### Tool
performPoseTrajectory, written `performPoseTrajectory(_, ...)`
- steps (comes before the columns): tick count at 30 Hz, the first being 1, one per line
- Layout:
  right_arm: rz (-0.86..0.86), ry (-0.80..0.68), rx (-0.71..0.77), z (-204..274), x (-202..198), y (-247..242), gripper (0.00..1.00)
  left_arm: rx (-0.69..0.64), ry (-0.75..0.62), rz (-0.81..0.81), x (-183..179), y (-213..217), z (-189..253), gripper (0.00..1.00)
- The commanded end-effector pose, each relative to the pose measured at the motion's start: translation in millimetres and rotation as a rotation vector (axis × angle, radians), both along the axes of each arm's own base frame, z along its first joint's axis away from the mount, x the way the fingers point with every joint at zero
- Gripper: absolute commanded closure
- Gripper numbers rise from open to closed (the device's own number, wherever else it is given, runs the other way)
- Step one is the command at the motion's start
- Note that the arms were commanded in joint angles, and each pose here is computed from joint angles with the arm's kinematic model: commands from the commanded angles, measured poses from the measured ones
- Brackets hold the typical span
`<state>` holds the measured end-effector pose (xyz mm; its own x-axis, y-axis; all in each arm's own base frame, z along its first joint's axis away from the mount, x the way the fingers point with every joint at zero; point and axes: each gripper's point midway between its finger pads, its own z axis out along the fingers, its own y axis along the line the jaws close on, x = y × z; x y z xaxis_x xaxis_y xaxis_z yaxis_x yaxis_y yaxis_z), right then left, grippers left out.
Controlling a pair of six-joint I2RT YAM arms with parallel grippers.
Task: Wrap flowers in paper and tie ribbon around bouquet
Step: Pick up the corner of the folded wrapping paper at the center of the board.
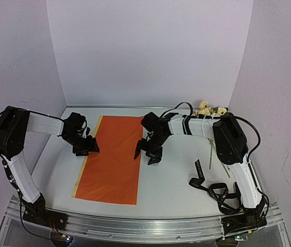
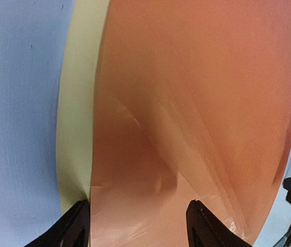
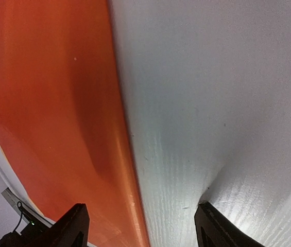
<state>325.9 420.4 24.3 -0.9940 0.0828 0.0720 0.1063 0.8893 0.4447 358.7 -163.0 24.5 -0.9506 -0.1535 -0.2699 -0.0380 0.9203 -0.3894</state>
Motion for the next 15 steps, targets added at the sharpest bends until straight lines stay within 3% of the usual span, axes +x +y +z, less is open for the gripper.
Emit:
performPoseTrajectory(1,-0.012,0.009,0.020,-6,7,13,0.32,-0.089,-0.006,-0.004,6,-14,12,0.41)
performPoseTrajectory(5,-0.016,0.017,0.025,-11,9,17,0.40,-0.150,-0.012,-0.007,4,-22,23,0.55)
performPoseTrajectory(15,-0.023,0.026,0.016,-19,10,18,0.40,-0.211,-0.016,-0.002,3,-29,32,0.78)
